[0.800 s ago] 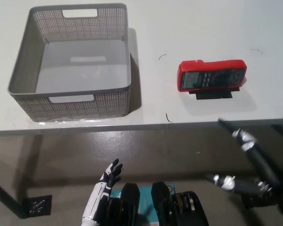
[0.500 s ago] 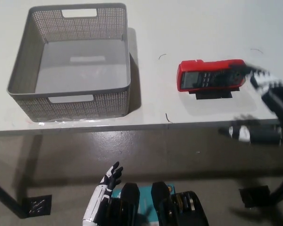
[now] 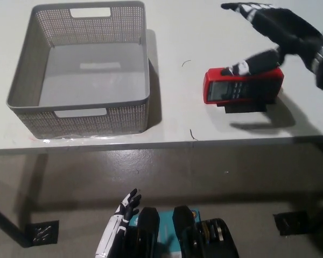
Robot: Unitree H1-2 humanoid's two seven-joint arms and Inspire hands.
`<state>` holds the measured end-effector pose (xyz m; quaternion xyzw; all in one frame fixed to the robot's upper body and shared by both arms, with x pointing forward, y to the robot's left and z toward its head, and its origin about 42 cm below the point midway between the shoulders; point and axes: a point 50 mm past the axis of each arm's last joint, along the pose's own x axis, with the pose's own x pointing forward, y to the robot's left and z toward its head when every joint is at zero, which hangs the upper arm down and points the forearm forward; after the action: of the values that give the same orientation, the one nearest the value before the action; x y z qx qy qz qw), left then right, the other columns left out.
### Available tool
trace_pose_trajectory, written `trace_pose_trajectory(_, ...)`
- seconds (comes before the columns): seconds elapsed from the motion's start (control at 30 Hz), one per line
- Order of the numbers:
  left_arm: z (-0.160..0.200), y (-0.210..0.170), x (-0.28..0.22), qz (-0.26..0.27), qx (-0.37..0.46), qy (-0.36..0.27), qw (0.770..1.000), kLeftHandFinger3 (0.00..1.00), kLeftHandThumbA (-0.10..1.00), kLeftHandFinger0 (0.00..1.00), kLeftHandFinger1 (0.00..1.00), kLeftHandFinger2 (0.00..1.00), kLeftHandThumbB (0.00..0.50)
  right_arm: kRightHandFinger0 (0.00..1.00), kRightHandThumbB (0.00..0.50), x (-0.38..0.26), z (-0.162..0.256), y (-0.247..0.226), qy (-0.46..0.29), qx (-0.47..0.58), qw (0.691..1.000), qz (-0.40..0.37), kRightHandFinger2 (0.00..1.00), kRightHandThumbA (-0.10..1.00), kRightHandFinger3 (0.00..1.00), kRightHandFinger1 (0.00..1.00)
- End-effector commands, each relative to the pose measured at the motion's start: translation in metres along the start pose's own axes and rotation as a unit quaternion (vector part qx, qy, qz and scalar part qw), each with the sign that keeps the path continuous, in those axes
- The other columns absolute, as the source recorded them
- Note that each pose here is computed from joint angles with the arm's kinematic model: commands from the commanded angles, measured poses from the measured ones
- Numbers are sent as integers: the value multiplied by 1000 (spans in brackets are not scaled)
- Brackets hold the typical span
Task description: Use the right hand to pick up a multimeter on the right side and put it into a container on the left side
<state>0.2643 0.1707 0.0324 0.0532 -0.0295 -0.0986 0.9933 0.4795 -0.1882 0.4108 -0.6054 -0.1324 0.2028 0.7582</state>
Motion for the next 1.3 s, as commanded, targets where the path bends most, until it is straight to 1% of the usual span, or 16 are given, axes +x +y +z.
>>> trace_pose_trajectory(0.0,7,0,-3,-3,9,-47,999,1000,1000,1000,1000,1000,468,1000,500,52,20,-66,114,-78,989,58,1000,1000,1000,1000)
trace_pose_trajectory(0.13,7,-2,-7,-3,10,-47,999,1000,1000,1000,1000,1000,462,1000,500,83,21,-56,162,-109,976,100,1000,1000,1000,1000)
trace_pose_trajectory(0.27,6,-2,-8,-4,10,-46,999,1000,1000,1000,1000,1000,465,1000,500,103,15,-40,181,-143,964,133,1000,1000,1000,1000)
trace_pose_trajectory(0.37,7,-2,-7,-3,5,-47,999,1000,1000,1000,1000,1000,473,1000,500,108,13,-32,179,-150,961,149,1000,1000,1000,1000)
trace_pose_trajectory(0.47,7,-1,-7,-3,7,-46,999,1000,1000,1000,1000,1000,466,1000,454,113,12,-21,176,-160,956,172,1000,1000,1000,1000)
trace_pose_trajectory(0.5,7,-2,-7,-3,7,-47,999,1000,1000,1000,1000,1000,462,1000,480,113,11,-17,179,-166,954,176,1000,1000,1000,1000)
trace_pose_trajectory(0.57,6,-4,-9,-5,7,-44,999,1000,1000,1000,1000,1000,460,1000,499,112,8,-10,186,-181,949,180,1000,1000,1000,1000)
trace_pose_trajectory(0.77,4,-3,-11,-4,1,-41,999,1000,1000,1000,1000,1000,463,1000,500,109,-5,8,233,-202,932,192,1000,1000,1000,1000)
trace_pose_trajectory(0.83,4,-4,-11,-4,4,-41,999,1000,1000,1000,1000,1000,466,1000,500,109,-10,13,237,-202,927,207,1000,996,1000,1000)
trace_pose_trajectory(0.87,4,-5,-11,-6,5,-41,999,1000,1000,1000,1000,1000,462,1000,500,109,-14,17,239,-191,927,216,1000,970,1000,1000)
trace_pose_trajectory(0.93,4,-6,-10,-9,6,-41,999,1000,1000,1000,1000,1000,459,1000,500,108,-19,22,231,-194,926,226,1000,994,1000,1000)
trace_pose_trajectory(1.07,3,-6,-12,-10,2,-39,999,1000,1000,1000,1000,1000,464,1000,500,109,-33,48,231,-200,920,247,1000,910,1000,1000)
trace_pose_trajectory(1.1,3,-6,-12,-11,3,-39,999,1000,1000,1000,1000,1000,464,1000,500,109,-35,53,233,-204,917,253,1000,907,1000,1000)
trace_pose_trajectory(1.17,3,-4,-12,-11,10,-40,999,1000,1000,1000,1000,1000,464,1000,500,108,-43,73,226,-239,903,276,1000,963,1000,1000)
trace_pose_trajectory(1.23,3,-4,-11,-14,14,-40,999,1000,1000,1000,1000,1000,470,1000,500,106,-52,90,223,-251,893,299,1000,992,1000,1000)
trace_pose_trajectory(1.27,3,-4,-12,-18,10,-39,999,1000,1000,1000,1000,1000,470,1000,500,104,-57,103,231,-253,883,323,1000,1000,1000,1000)
